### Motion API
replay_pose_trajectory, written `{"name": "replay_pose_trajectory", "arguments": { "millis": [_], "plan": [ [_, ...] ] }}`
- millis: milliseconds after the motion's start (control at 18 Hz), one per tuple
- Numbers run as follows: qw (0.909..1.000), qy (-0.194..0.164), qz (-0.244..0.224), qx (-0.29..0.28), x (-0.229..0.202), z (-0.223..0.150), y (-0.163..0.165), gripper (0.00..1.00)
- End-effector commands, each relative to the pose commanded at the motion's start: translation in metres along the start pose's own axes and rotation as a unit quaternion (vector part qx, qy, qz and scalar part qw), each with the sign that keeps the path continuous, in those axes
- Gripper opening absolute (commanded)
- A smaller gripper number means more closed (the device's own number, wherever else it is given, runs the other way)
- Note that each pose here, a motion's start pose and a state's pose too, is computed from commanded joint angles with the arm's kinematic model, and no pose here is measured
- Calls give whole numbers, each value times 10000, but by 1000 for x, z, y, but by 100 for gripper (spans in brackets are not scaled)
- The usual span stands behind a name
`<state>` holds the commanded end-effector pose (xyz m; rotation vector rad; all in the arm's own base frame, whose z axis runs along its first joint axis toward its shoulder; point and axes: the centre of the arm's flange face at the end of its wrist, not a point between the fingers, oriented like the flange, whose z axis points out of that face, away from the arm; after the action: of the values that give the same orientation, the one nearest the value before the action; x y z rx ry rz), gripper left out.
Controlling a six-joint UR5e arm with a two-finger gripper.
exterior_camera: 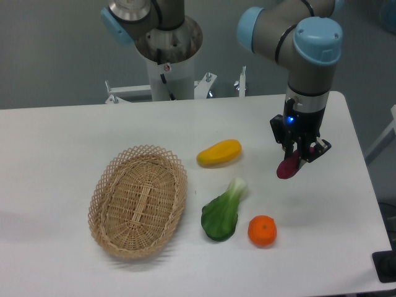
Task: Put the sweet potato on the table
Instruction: 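Lower the held purple sweet potato toward the table surface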
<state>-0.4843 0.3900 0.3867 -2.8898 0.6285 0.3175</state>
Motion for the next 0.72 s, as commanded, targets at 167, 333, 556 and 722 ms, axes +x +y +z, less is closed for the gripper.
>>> {"name": "replay_pose_trajectory", "arguments": {
  "millis": [167,333,556,722],
  "plan": [
    [10000,15,-2,0,2,3,0,28],
    [10000,23,5,21,2,5,1,28],
    [9999,111,57,-9,2,24,6,28],
    [9999,33,158,-21,2,59,14,28]
  ]
}}
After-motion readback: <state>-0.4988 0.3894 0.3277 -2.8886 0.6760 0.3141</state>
